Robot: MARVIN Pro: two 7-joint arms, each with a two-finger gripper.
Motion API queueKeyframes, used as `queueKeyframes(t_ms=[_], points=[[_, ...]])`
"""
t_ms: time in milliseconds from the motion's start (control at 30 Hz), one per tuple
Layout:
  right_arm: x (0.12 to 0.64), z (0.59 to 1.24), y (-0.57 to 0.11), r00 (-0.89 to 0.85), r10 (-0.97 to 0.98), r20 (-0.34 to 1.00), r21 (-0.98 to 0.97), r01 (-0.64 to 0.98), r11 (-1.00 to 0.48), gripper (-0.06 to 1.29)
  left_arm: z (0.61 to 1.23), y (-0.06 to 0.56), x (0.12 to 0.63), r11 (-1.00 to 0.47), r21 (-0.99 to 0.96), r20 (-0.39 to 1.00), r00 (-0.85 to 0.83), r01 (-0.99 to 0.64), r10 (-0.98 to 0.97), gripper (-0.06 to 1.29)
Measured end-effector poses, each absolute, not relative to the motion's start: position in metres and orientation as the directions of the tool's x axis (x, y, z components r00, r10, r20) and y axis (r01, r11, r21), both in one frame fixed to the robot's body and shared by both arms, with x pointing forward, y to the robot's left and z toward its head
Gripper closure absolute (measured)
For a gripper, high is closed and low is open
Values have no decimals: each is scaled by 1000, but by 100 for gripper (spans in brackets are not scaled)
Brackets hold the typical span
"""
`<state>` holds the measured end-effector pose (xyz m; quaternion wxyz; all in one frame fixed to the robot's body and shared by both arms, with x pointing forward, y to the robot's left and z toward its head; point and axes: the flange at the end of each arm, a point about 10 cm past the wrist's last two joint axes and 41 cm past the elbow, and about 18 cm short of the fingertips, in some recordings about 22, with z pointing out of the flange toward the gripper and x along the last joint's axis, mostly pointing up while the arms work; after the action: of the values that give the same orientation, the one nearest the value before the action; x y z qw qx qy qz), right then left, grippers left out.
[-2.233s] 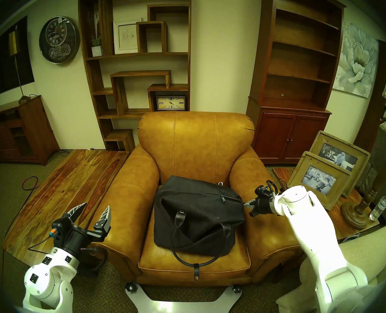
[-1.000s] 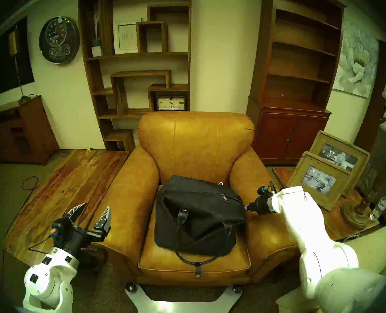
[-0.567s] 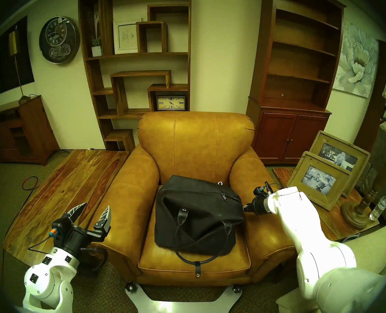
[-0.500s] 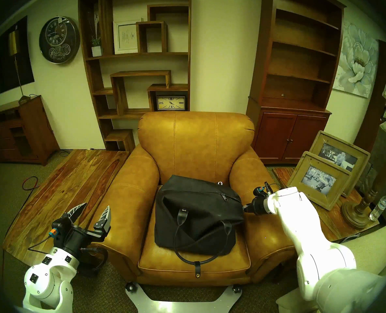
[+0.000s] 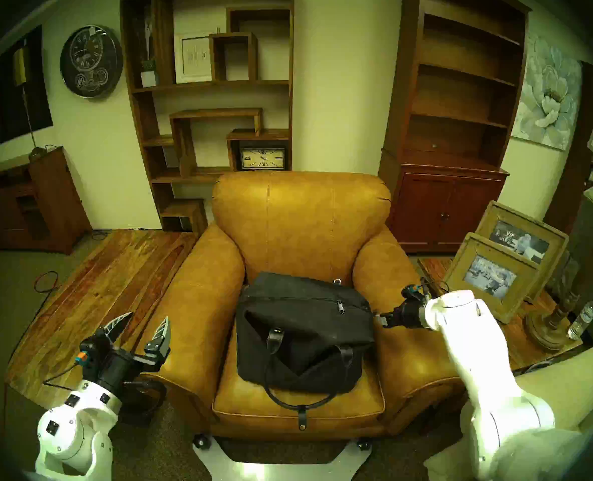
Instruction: Open a bag with a zipper
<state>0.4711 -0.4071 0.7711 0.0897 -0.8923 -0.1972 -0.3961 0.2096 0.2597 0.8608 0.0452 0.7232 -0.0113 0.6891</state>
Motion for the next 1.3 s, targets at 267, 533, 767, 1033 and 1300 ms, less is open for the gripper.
queueKeyframes(t_ms=[267, 533, 767, 1033, 1300], points=[[466, 802, -417, 530, 270, 804, 7, 445, -895, 3, 859, 260, 211, -996, 51, 998, 51, -78, 47, -4], [446, 794, -378, 497, 251, 830, -77, 549, -832, 3, 858, 260, 212, -996, 53, 998, 51, -77, 49, -4], [422, 778, -344, 494, 228, 839, -153, 616, -773, 3, 858, 260, 213, -996, 54, 998, 49, -76, 50, -4], [396, 773, -317, 475, 187, 860, -206, 658, -724, 3, 858, 261, 214, -996, 54, 998, 47, -76, 51, -4], [378, 779, -299, 423, 126, 897, -217, 671, -709, 3, 859, 261, 214, -996, 54, 998, 45, -76, 50, -4]])
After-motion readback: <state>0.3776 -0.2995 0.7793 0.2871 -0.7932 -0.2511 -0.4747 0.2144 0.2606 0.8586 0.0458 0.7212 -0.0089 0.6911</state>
